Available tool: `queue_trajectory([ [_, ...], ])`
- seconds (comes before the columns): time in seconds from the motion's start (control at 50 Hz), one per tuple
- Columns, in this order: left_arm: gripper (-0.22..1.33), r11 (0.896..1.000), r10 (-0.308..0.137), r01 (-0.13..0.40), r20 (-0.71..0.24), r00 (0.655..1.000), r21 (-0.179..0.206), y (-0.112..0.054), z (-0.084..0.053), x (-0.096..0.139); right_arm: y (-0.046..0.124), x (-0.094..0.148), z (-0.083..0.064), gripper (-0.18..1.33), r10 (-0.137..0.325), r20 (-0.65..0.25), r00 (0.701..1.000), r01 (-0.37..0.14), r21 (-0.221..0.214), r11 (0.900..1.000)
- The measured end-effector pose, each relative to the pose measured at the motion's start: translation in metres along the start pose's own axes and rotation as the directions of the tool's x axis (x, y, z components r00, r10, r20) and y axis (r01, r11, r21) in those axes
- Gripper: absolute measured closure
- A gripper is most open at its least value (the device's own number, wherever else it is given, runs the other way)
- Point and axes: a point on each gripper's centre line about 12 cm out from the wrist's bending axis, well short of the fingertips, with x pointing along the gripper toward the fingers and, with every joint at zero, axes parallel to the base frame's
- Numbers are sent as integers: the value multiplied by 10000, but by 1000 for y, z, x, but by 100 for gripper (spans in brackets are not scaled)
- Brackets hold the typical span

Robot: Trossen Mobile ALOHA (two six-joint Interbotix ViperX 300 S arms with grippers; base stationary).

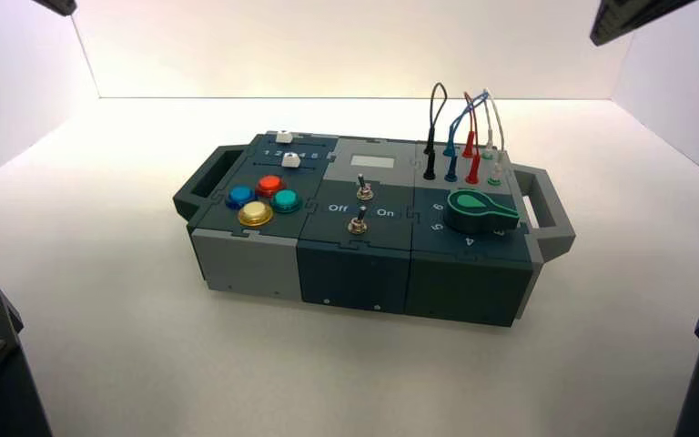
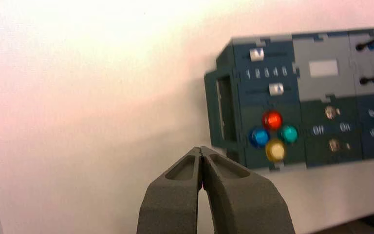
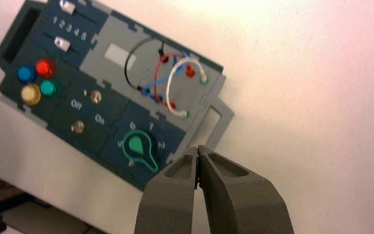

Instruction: Move the box closer.

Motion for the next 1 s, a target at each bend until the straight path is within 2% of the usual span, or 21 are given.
queue_trajectory([
  [0.06,127,9999,-22,23,-98,9999,110,0,9,7,1,7,9,129,62,-138,9999,-61,66,10000],
  [0.18,128,9970,-170,207,-493,9986,749,-6,38,35,6,23,22,129,203,-412,9989,-201,57,9998],
  [0.26,128,9934,-256,339,-757,9968,1098,-13,49,52,11,33,31,129,332,-462,9984,-334,-28,9994],
  [0.32,128,9886,-354,499,-1025,9941,1423,-22,63,70,17,42,41,129,468,-512,9976,-471,-33,9989],
  [0.34,128,9886,-354,499,-1025,9941,1423,-22,63,70,17,43,42,129,472,-529,9975,-474,-28,9989],
  [0.38,128,9828,-438,644,-1203,9918,1732,-32,74,86,19,52,50,129,534,-609,9967,-534,21,9986],
  [0.52,128,9718,-540,857,-1461,9878,2199,-48,92,115,19,73,66,129,491,-781,9957,-478,178,9987],
  [0.56,128,9692,-554,889,-1485,9874,2295,-51,102,129,19,84,70,129,471,-916,9947,-453,217,9987],
  [0.62,128,9684,-538,888,-1527,9868,2329,-51,107,137,18,93,71,129,443,-1035,9936,-419,255,9988],
  [0.64,128,9666,-545,879,-1423,9883,2407,-52,116,142,18,100,75,129,425,-1049,9936,-398,269,9988],
  [0.74,128,9646,-533,871,-1394,9888,2487,-54,128,155,14,124,80,129,324,-1355,9903,-276,373,9989],
  [0.82,127,9604,-525,911,-1501,9873,2634,-55,134,167,10,138,84,129,259,-1551,9876,-183,501,9986],
  [1.0,128,9577,-531,941,-1546,9865,2718,-56,147,184,2,172,96,129,150,-2041,9788,-7,701,9975],
])
